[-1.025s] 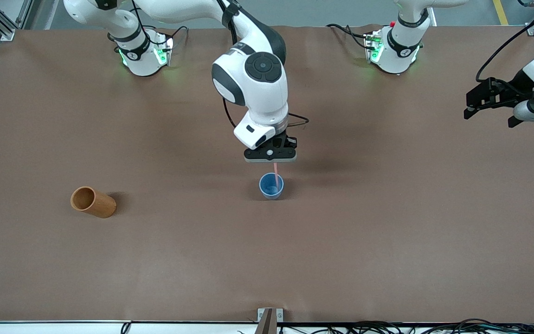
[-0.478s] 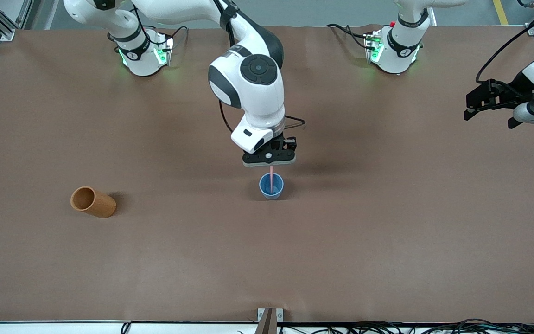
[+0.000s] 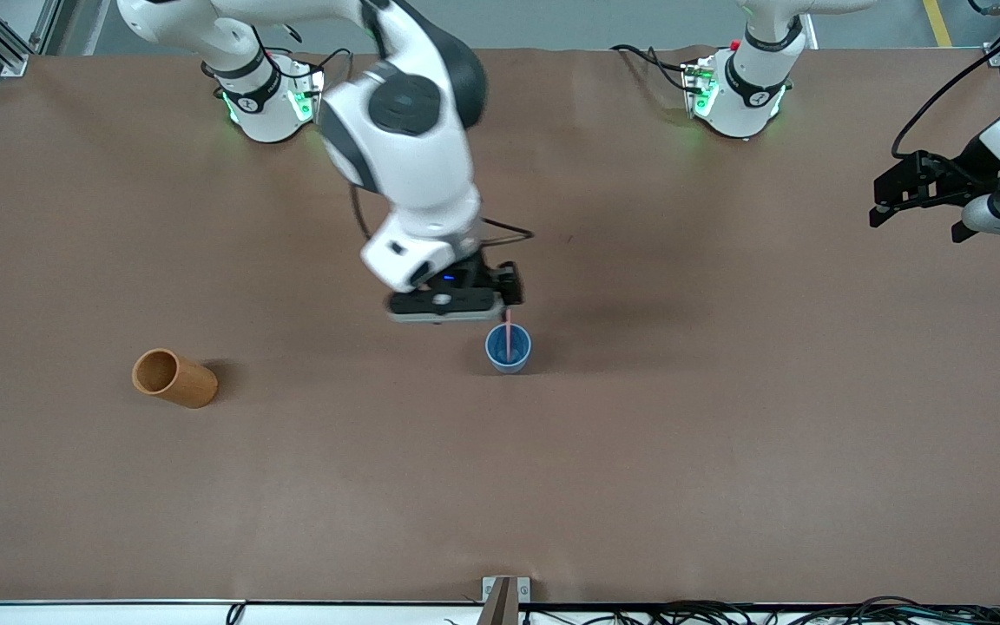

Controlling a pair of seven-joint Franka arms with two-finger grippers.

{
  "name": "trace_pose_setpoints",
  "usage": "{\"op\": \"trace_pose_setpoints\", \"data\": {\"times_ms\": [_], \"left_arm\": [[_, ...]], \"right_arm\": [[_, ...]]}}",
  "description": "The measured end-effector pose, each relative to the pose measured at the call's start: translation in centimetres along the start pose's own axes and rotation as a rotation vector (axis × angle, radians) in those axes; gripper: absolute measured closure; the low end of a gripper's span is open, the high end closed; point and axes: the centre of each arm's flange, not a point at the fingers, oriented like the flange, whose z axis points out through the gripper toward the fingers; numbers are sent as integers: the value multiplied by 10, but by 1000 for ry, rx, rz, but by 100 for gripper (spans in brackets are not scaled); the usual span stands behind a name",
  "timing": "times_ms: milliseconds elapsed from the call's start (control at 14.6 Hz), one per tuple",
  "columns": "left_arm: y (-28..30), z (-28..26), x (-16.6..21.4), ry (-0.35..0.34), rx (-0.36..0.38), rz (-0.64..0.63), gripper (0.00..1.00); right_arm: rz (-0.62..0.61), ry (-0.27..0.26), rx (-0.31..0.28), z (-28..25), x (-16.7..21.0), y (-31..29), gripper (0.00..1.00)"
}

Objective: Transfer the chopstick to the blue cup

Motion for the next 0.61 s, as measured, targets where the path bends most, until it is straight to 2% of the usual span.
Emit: {"op": "trace_pose_setpoints", "data": {"times_ms": [273, 615], "left_arm": [[0, 1, 1, -1, 0, 0, 0], [0, 0, 1, 0, 0, 0, 0]], "right_arm": [[64, 2, -35, -87, 44, 105, 0], [93, -10, -92, -136, 82, 256, 0]]}}
